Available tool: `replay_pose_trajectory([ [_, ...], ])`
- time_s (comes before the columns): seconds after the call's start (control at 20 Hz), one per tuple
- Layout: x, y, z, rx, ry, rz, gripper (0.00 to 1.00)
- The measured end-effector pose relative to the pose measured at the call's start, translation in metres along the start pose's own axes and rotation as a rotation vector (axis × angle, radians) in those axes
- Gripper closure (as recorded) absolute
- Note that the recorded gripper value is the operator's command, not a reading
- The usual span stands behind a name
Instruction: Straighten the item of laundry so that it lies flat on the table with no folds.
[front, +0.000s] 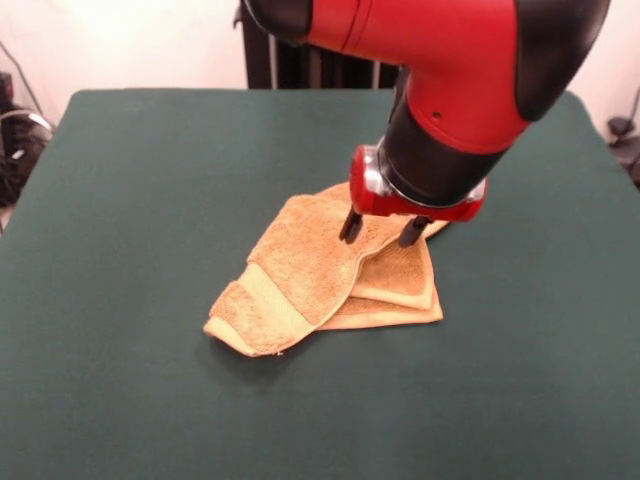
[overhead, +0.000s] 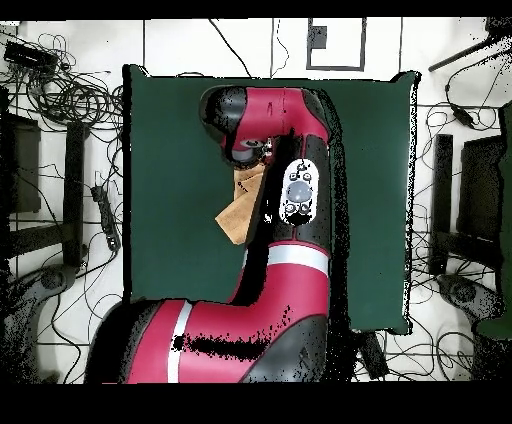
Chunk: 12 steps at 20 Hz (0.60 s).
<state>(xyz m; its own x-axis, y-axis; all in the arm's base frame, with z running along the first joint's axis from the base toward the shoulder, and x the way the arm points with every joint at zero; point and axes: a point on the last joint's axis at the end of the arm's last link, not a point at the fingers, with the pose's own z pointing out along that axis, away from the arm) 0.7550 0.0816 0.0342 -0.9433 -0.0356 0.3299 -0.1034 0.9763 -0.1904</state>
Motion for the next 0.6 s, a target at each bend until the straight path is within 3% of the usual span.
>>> replay_pose_trajectory([
  [0.3, -0.009, -0.013, -0.02, 0.001, -0.019, 0.017, 0.0],
  [0.6, -0.012, -0.02, -0.024, 0.002, -0.035, 0.024, 0.0],
])
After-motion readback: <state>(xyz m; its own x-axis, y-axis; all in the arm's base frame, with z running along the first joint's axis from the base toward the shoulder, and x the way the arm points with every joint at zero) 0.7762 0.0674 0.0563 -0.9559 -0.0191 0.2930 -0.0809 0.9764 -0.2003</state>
